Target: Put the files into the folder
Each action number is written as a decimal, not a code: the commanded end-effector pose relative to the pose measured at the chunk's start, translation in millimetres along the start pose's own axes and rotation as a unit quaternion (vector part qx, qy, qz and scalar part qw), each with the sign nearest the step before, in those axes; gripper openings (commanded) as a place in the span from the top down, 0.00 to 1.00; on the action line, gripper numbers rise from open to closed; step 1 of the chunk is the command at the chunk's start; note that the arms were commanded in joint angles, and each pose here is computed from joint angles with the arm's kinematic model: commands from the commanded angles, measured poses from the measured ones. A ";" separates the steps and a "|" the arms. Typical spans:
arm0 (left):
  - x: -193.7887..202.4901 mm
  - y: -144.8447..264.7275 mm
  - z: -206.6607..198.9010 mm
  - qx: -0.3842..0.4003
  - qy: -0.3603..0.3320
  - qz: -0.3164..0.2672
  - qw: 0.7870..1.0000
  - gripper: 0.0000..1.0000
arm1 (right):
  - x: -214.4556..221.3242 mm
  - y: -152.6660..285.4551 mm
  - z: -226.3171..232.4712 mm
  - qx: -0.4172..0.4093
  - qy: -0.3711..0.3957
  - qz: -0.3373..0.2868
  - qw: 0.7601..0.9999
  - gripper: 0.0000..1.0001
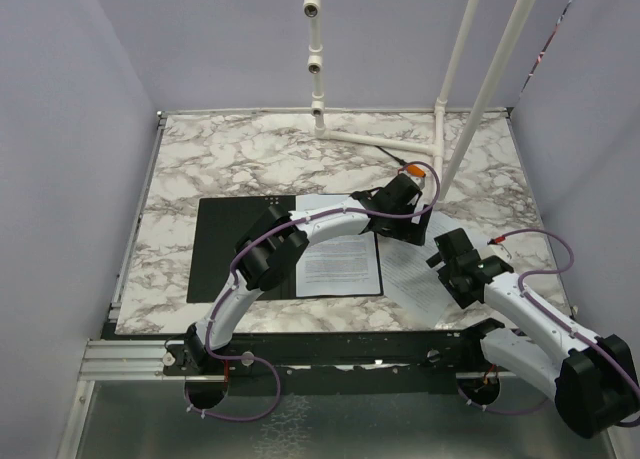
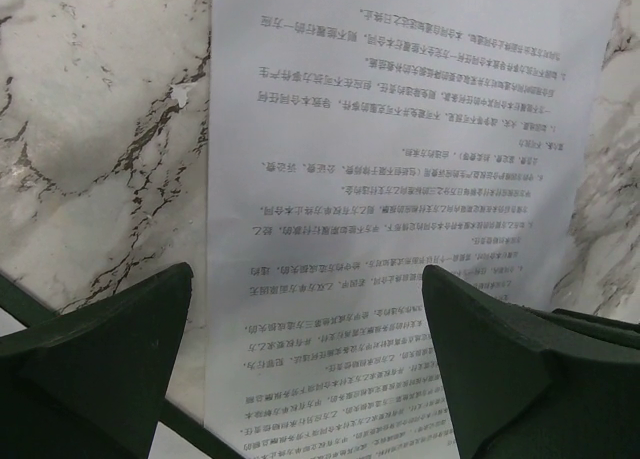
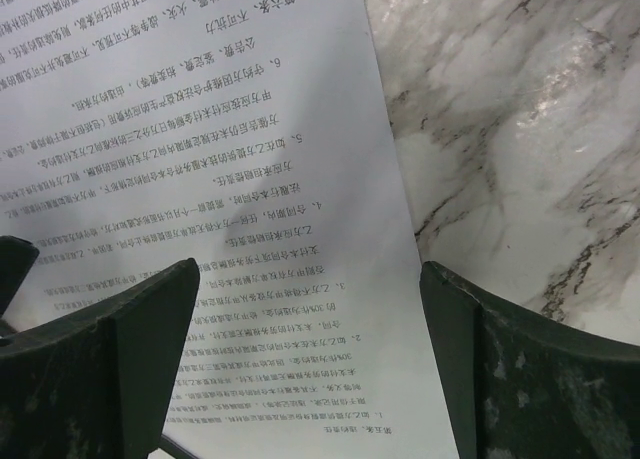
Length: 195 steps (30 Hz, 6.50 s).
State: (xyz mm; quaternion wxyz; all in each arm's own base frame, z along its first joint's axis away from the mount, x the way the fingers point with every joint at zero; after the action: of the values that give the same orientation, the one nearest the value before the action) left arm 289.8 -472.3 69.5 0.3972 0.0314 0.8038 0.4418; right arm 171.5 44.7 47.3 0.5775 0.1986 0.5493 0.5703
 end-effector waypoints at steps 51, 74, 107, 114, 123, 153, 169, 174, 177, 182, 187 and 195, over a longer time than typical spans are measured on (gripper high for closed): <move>53.5 -15.0 -0.9 0.041 0.041 0.069 0.996 0.12 | -34.9 34.2 -7.4 -0.009 -0.048 -0.061 0.997 0.15; 25.1 8.7 37.8 -0.021 0.039 0.043 0.998 0.05 | -18.2 4.4 -29.6 0.068 -0.070 -0.060 0.993 0.00; 77.8 -31.5 23.1 0.008 0.061 0.120 0.991 0.09 | 12.8 -8.2 -1.0 -0.029 -0.053 0.027 0.998 0.02; 82.6 -36.8 19.3 0.020 0.068 0.129 0.989 0.29 | 11.7 -7.4 -2.4 -0.035 -0.054 0.024 0.998 0.02; 84.2 -38.4 16.8 0.028 0.072 0.131 0.988 0.62 | 10.7 -6.8 -5.8 -0.039 -0.055 0.021 0.997 0.02; 21.4 2.4 -60.7 0.200 0.084 0.049 0.975 1.00 | -65.8 75.0 18.1 -0.122 -0.046 -0.099 0.986 0.02; -44.5 65.2 -107.8 0.333 0.125 -0.075 0.932 1.00 | -105.4 174.3 43.7 -0.314 -0.014 -0.120 0.942 0.04; -62.8 88.0 -110.7 0.341 0.119 -0.111 0.926 1.00 | -112.4 195.9 49.1 -0.352 0.007 -0.127 0.927 0.04; -70.8 99.5 -105.0 0.334 0.117 -0.129 0.926 1.00 | -113.5 206.7 54.2 -0.369 0.024 -0.124 0.921 0.04; -80.8 118.7 -90.2 0.326 0.114 -0.153 0.926 1.00 | -112.5 223.6 66.1 -0.402 0.063 -0.118 0.906 0.04; -89.2 144.5 -76.8 0.320 0.108 -0.180 0.924 1.00 | -105.4 232.4 83.4 -0.424 0.109 -0.100 0.894 0.04; -97.3 187.4 -49.2 0.300 0.106 -0.221 0.922 1.00 | -77.7 227.4 113.0 -0.444 0.204 -0.042 0.872 0.08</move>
State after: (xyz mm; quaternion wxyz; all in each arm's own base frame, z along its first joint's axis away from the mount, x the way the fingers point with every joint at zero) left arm 264.6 -452.5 251.4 0.3363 -0.0490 0.9352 0.0995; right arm 182.8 63.4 301.5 0.5580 -0.1793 0.3599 0.7259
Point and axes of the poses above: each gripper's point midway between its finger pads, its own y axis back along the fingers, its own z axis along the line the jaws close on, x = y × z, the point moved 3 cm from there along y, back along the fingers, and after that the axes turned 12 degrees about -y, right-handed, at the moved point
